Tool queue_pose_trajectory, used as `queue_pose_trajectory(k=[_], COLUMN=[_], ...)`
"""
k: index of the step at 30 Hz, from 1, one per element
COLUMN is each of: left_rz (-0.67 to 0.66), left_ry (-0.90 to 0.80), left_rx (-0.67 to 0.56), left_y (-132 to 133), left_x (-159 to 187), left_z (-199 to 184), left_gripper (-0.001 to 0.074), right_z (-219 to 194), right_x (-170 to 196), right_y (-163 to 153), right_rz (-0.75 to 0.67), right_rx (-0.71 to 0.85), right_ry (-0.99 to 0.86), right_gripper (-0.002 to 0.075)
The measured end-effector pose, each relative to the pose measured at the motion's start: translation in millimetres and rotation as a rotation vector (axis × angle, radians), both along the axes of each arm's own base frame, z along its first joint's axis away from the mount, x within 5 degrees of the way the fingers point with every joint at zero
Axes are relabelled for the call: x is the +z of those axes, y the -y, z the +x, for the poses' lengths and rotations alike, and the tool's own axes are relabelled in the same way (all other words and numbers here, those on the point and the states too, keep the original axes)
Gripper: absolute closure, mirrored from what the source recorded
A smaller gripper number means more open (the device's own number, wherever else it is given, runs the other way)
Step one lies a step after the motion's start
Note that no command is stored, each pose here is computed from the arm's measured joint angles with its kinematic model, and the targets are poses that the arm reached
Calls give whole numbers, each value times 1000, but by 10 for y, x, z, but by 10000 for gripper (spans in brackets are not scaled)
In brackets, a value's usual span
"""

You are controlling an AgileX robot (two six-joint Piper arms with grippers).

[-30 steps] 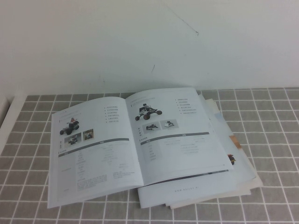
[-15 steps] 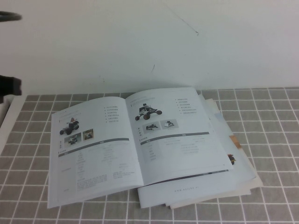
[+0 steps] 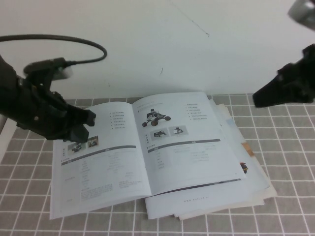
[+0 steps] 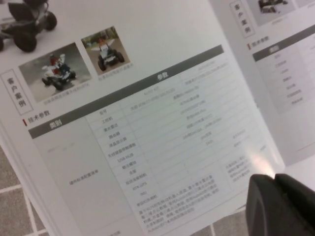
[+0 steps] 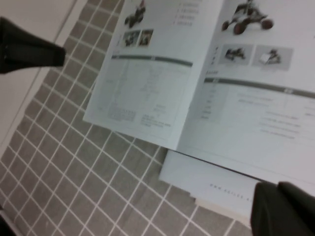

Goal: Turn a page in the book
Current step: Open the closed book

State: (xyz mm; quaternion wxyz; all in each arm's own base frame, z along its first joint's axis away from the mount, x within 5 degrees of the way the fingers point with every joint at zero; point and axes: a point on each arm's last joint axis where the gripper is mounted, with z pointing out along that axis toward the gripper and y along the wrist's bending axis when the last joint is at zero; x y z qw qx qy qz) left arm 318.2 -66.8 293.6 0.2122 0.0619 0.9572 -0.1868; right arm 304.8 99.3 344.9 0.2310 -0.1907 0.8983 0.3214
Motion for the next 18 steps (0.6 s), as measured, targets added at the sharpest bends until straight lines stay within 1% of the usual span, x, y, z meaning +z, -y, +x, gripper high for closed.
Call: queue_pose_trajectory(k=[3,6,12,15,18], left_rz=[26,42,1,-4,0], left_ry=[-53,-100,-170,-188,-202], left_rx=[-30,-45,-71,-76,-54], left_y=[9,16,80,96,95], left_x=[-245,-465,-898,-1049,-1252], left_z=[123,220,393,443,517], left_gripper=[738,738,738,738,738], right_z=[155,322,558,611,645], right_x=[-245,-476,-888,-1006,-1091], right_y=[-193,-289,-326,-343,-359], right_rz=[-18,-66,-104,-106,-104], right_rx=[16,-5,-31,-18,-2], right_ry=[-28,-9,-46,-52,-52], right_gripper=[729,729,729,729,729])
